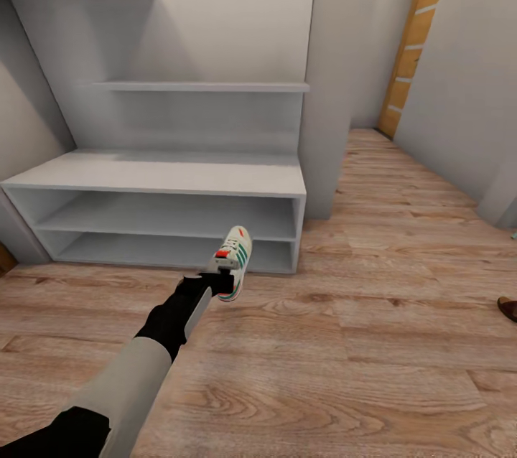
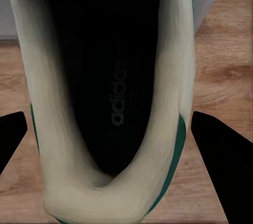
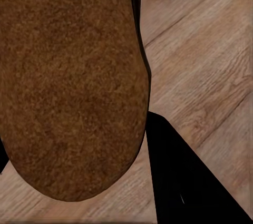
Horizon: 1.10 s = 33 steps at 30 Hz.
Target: Pick up the two gym shoes and the two sandals from the corridor floor and place them onto the hallstand (shoe rack) in the corridor, making sure they are on the rack and not on the floor. Arrange them so the two gym shoes are next to each other and the two sandals are next to each other.
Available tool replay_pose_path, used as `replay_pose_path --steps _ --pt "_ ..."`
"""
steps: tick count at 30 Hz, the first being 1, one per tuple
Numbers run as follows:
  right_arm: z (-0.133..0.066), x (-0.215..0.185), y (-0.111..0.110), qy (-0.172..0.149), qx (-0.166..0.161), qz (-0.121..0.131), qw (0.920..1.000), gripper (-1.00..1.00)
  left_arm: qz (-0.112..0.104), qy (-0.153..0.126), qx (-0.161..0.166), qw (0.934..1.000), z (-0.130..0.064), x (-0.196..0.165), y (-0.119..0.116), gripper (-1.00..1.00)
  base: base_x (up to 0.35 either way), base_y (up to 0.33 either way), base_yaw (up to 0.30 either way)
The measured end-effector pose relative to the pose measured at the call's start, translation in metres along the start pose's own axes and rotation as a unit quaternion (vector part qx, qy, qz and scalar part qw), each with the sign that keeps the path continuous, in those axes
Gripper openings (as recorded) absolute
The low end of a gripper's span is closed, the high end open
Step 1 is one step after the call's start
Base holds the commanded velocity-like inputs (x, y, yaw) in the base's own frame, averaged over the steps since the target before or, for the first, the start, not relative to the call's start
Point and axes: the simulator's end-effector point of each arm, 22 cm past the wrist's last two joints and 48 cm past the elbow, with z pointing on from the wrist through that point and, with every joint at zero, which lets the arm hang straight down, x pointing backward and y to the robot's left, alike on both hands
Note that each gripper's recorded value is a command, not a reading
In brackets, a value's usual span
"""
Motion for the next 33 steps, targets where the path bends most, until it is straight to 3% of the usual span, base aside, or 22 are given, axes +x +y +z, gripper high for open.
replay_pose_path --steps 19,23,26,33 --pt "0.028 0.034 -0.002 0.036 0.026 -0.029 0.9986 -1.00 -0.011 0.049 0.002 0.9987 0.042 0.058 0.005 -1.00 0.000 0.000 0.000" --pt "0.028 0.034 -0.002 0.035 0.026 -0.029 0.9986 -1.00 -0.012 0.041 0.002 0.9991 0.042 0.054 0.005 -1.00 0.000 0.000 0.000" --pt "0.028 0.034 -0.002 0.035 0.026 -0.029 0.9986 -1.00 -0.014 0.005 0.001 0.9999 0.044 0.039 0.006 -1.00 0.000 0.000 0.000" --pt "0.027 0.033 -0.002 0.035 0.026 -0.030 0.9986 -1.00 -0.014 -0.001 0.001 0.9999 0.043 0.037 0.005 -1.00 0.147 -0.019 0.000"
